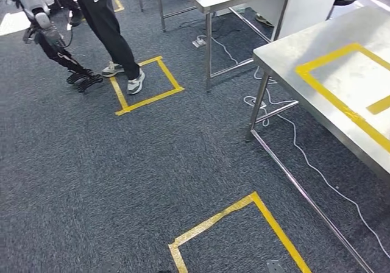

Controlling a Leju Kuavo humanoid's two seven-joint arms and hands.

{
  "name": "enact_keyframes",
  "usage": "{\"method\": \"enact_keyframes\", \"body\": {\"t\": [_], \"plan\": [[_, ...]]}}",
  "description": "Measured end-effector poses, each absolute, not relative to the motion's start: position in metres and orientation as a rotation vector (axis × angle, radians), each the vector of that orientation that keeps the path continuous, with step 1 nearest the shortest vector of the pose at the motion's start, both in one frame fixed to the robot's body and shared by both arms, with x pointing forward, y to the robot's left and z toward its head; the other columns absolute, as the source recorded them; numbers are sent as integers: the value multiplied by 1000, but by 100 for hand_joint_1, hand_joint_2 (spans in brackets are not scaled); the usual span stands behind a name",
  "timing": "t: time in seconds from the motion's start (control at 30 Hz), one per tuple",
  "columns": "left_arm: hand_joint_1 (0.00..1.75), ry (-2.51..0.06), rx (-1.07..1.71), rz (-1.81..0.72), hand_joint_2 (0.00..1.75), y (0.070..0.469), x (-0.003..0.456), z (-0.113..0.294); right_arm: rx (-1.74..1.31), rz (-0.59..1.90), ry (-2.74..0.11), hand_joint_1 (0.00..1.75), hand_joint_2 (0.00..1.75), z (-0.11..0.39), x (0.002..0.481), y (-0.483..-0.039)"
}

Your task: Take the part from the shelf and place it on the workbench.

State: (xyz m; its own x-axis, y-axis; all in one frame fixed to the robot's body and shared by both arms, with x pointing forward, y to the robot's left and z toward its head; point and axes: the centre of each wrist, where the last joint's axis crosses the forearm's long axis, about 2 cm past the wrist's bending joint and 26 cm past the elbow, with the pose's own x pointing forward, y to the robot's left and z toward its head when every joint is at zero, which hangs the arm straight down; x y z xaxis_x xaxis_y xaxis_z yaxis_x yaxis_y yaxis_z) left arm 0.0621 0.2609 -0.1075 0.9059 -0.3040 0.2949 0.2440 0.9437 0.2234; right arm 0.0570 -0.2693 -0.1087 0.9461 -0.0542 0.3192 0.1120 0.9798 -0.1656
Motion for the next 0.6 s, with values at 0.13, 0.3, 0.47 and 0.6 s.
{"method": "enact_keyframes", "body": {"t": [0.13, 0.3, 0.47, 0.6], "plan": [[0, -332, 184, -286, 0, 261, 62, -108, -183, -84, -322, 0, 0, -109, 59, -269], [0, -332, 185, -286, 0, 262, 62, -108, -183, -78, -326, 0, 0, -108, 62, -269], [0, -335, 186, -287, 0, 262, 63, -107, -183, -71, -322, 0, 0, -108, 60, -269], [0, -334, 186, -287, 0, 262, 63, -108, -183, -70, -317, 0, 0, -109, 58, -269]]}}
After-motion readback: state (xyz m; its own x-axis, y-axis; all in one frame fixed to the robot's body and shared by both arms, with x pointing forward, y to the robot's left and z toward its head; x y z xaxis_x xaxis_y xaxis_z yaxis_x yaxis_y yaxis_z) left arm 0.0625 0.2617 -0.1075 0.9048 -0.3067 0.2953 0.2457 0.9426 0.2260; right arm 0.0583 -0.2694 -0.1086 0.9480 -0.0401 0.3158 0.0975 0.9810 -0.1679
